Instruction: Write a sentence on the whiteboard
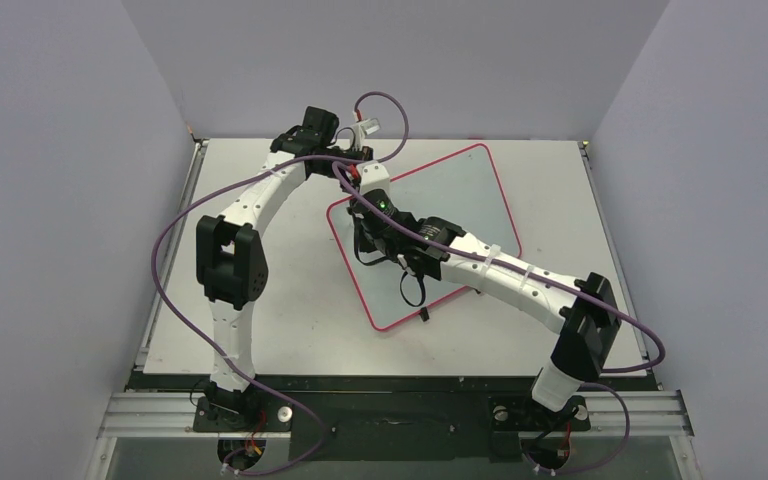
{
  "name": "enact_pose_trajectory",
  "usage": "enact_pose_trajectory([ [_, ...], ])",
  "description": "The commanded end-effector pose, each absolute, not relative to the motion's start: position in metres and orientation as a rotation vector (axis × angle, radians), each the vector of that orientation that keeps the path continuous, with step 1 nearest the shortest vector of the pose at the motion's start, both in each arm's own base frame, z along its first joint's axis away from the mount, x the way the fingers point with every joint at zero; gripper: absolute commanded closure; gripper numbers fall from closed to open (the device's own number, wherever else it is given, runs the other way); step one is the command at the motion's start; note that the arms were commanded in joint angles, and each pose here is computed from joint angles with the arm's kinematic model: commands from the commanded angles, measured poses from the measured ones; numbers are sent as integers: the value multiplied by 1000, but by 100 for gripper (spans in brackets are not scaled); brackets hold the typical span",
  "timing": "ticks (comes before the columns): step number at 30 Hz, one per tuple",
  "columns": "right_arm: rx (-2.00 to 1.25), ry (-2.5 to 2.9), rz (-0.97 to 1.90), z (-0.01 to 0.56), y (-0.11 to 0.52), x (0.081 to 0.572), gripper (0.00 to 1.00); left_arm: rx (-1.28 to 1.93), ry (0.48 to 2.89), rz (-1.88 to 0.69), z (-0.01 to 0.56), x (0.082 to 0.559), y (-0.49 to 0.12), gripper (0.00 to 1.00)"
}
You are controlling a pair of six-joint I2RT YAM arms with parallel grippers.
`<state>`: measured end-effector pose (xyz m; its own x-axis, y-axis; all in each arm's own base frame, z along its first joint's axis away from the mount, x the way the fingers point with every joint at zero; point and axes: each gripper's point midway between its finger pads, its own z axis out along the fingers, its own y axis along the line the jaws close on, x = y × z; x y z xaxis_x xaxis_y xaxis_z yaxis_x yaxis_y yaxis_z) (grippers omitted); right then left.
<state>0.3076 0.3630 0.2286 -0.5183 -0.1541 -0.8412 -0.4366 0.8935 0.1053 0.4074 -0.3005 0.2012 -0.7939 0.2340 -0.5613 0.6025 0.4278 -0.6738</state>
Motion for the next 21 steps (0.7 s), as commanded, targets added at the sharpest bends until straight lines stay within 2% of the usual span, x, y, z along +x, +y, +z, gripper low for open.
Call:
enact_pose_trajectory([
  [1,-409,2103,369,225,362,310,100,755,2224,-1135,214,425,-292,100],
  [14,-397,2142,409,207,343,286,100,754,2221,-1125,215,427,-291,100],
  [21,-399,2118,454,223,341,279,100,752,2223,-1119,215,427,-291,100],
])
